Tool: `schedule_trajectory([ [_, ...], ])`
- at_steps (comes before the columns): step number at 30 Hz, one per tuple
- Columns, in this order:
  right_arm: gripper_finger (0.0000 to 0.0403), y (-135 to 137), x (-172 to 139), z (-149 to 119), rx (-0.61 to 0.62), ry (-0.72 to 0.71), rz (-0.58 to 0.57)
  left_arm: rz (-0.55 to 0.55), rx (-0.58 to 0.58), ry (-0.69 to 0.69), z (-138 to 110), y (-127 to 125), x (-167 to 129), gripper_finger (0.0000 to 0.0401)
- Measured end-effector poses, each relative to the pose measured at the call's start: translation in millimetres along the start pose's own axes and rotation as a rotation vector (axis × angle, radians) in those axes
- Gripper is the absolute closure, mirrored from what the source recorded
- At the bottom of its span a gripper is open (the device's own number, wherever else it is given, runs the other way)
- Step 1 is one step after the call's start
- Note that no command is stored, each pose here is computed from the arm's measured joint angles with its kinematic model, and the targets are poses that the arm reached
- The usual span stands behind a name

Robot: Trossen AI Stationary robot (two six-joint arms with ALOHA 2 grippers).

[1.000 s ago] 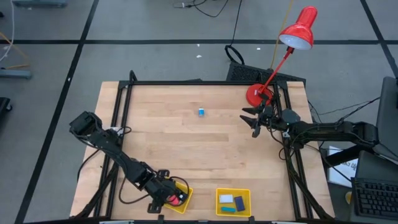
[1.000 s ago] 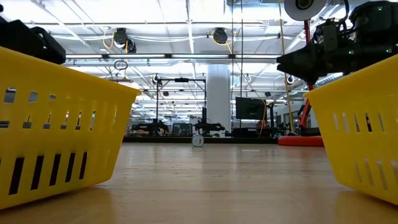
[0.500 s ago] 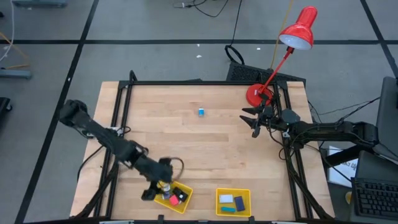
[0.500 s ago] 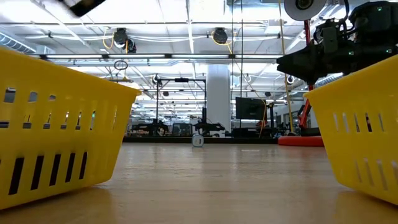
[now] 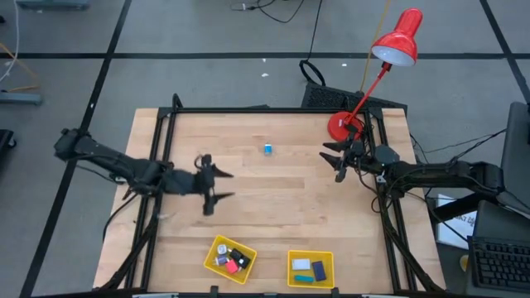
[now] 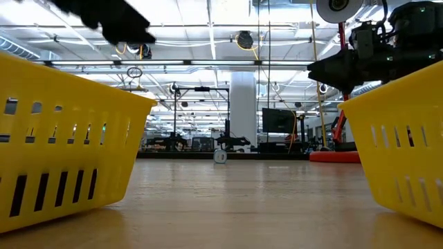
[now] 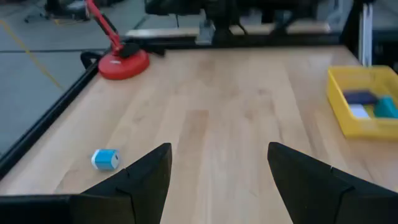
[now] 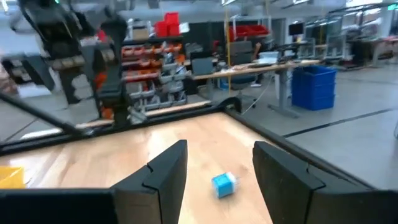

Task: Pick & Place Office items
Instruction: Put the blue adapter into the left yellow bin

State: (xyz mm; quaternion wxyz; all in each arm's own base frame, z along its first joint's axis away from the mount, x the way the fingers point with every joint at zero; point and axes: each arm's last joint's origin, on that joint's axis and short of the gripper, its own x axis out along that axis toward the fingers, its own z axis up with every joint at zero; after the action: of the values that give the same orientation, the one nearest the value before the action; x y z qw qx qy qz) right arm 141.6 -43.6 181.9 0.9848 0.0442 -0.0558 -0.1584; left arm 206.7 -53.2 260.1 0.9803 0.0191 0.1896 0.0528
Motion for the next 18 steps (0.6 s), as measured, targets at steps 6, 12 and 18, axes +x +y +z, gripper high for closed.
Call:
schedule_trajectory([
  [6, 0.0232, -1, 5, -8, 0.095, 0.052, -0.006, -0.112, -0.038, -0.11, -38, 31, 11, 0.0132],
  [12, 0.0232, -3, 14, -22, 0.148, 0.116, -0.052, -0.22, 0.019, -0.152, -44, 56, 14, 0.0132],
  [18, 0.0232, 2, 42, -20, 0.136, 0.121, -0.057, -0.184, 0.038, -0.181, -46, 84, 15, 0.0132],
])
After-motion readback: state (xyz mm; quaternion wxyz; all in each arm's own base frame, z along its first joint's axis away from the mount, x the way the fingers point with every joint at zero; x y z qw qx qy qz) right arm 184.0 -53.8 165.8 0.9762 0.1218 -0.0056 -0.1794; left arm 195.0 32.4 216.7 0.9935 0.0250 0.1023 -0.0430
